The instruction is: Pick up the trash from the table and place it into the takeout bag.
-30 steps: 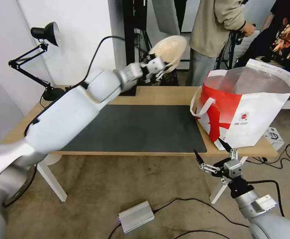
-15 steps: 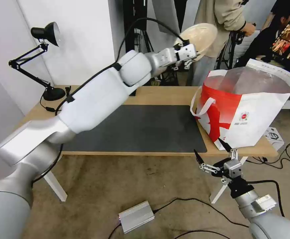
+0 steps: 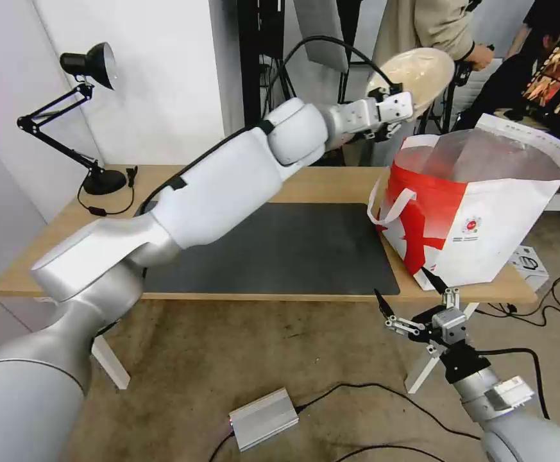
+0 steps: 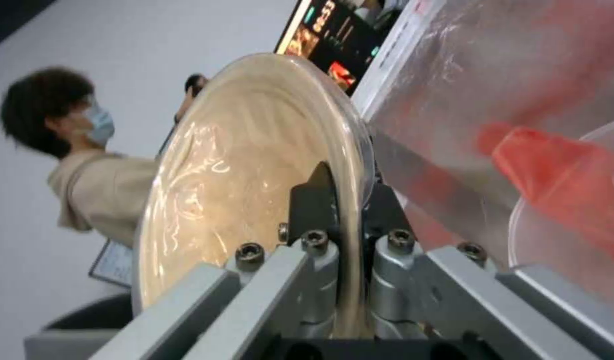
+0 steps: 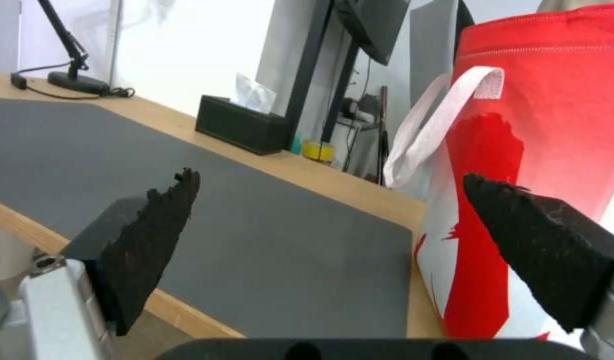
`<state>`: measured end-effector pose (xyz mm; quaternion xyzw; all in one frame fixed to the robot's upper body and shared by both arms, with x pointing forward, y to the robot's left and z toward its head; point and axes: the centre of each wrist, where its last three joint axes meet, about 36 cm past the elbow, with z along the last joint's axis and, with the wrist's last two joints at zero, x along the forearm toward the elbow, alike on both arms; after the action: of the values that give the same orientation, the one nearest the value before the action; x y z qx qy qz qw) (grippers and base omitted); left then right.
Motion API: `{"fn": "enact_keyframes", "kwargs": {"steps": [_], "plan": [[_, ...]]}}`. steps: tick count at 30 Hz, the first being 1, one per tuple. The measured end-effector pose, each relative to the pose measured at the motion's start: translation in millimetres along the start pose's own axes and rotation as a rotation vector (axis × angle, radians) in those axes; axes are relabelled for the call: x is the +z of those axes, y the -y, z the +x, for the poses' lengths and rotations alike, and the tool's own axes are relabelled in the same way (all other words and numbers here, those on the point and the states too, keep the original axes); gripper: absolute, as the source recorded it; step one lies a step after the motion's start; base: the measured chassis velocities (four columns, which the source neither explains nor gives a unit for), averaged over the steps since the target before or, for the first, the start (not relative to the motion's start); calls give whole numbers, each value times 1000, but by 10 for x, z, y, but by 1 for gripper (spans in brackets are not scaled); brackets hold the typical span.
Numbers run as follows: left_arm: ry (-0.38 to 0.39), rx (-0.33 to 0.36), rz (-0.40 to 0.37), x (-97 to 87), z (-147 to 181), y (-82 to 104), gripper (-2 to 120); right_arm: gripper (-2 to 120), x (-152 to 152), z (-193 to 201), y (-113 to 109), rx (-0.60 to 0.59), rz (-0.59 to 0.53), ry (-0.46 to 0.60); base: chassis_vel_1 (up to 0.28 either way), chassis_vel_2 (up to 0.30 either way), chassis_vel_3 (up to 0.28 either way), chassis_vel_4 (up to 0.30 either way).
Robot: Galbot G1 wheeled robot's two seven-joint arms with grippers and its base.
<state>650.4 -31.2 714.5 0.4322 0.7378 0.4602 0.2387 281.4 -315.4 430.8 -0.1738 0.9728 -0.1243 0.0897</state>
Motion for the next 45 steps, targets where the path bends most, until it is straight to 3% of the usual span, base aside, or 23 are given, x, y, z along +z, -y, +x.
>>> {"fn": "enact_keyframes", "kwargs": {"steps": [13,27,45], "plan": [[36,37,-112,-165,-409,193,1,100,0,0,0,0,0,0,0,0,0,0],[2,81,-254,-66,-465,412,1,100,0,0,0,0,0,0,0,0,0,0],[-40,118,-316,-1,-489,460,1,100,0,0,0,0,0,0,0,0,0,0]]}}
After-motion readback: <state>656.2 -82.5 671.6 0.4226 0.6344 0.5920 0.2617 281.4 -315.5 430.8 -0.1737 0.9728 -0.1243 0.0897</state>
